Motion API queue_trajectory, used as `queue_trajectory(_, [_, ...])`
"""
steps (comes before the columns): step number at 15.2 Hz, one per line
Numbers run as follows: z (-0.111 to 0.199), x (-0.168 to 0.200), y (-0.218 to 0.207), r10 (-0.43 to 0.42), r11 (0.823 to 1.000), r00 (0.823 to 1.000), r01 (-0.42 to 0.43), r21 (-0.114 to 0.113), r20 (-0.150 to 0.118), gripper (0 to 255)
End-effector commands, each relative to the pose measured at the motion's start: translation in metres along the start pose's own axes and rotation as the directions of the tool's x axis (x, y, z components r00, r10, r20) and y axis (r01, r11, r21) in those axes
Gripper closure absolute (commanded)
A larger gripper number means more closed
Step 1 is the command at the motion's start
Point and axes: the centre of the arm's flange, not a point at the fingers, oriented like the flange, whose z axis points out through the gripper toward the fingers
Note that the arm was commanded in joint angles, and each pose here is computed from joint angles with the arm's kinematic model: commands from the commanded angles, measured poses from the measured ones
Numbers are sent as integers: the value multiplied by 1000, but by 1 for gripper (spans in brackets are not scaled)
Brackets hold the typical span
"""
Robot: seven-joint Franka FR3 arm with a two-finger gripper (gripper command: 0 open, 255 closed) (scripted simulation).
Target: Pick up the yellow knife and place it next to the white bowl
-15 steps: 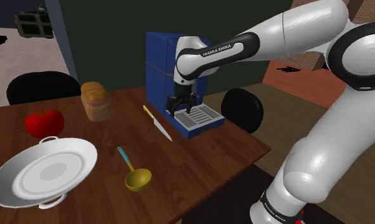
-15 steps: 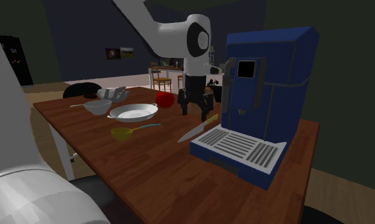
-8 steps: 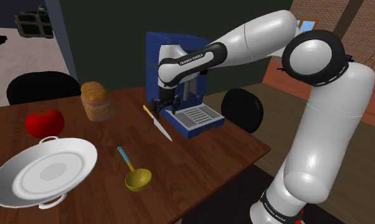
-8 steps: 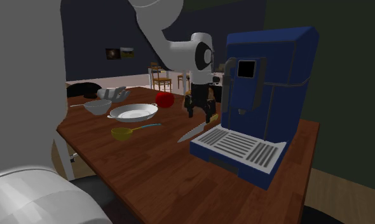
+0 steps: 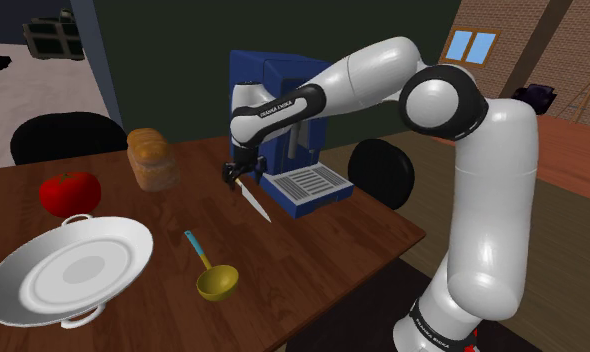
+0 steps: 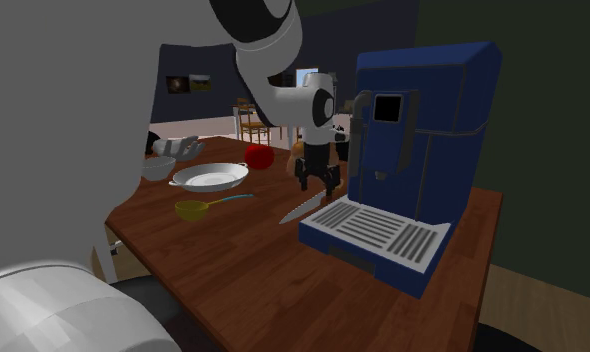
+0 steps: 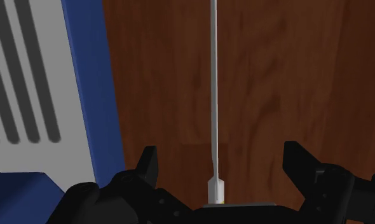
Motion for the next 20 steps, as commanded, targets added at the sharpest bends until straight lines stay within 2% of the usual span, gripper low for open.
queue_trajectory(1, [12,2,2,2,1000,1000,-2,-1,1,0])
queue_trajectory(4, [25,1,2,2,1000,1000,-2,-1,1,0])
queue_trajectory(12, [25,2,2,2,1000,1000,-2,-1,1,0])
queue_trajectory(13, [25,1,2,2,1000,1000,-2,-1,1,255])
queue_trajectory(20, [26,2,1,2,1000,1000,-2,-1,1,255])
